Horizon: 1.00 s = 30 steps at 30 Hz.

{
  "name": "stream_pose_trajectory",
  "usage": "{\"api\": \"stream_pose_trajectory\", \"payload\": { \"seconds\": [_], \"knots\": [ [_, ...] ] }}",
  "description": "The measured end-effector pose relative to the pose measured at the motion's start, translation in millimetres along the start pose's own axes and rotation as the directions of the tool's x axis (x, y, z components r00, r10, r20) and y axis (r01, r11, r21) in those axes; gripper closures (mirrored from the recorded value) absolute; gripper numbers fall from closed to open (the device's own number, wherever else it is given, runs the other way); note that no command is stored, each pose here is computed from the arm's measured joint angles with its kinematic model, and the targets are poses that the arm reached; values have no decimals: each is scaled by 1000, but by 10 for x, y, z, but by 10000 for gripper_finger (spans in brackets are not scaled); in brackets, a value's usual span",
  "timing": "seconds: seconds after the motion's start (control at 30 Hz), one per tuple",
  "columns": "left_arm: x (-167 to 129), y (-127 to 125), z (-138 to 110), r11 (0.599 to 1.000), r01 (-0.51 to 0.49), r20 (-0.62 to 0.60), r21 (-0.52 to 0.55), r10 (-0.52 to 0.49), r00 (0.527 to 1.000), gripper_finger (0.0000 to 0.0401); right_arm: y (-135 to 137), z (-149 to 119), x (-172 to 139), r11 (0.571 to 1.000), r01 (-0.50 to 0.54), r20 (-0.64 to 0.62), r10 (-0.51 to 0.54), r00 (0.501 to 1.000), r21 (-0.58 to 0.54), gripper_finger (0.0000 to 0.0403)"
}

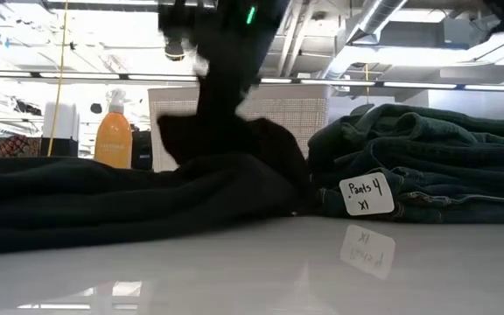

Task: Fold laundry
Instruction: Fold the black shirt from the white laundry organizer

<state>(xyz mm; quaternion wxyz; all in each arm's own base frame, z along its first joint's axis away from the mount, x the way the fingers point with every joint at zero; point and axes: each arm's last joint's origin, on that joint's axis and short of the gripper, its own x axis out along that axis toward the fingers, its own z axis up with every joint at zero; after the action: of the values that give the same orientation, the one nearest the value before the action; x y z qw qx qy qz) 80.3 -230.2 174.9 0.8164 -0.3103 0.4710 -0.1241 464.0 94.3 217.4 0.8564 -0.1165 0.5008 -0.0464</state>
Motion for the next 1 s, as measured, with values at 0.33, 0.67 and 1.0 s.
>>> {"api": "stream_pose_trajectory", "payload": {
  "seconds": [0.33, 0.67, 1.0],
  "knots": [
    [-246, -198, 252, 973, -10, 400, 229, -85, 912, 268, 1387, -144, -702, 981, -145, 188, 167, 968, -125, 375],
    [82, -311, 971, 744, -292, 619, 601, -202, 759, 269, 1919, -348, -742, 975, -217, 330, 219, 918, -42, 378],
    [923, -60, 1536, 804, -239, 610, 544, -183, 771, 269, 1936, -548, -497, 958, -257, 308, 208, 928, 129, 368]
  ]
}}
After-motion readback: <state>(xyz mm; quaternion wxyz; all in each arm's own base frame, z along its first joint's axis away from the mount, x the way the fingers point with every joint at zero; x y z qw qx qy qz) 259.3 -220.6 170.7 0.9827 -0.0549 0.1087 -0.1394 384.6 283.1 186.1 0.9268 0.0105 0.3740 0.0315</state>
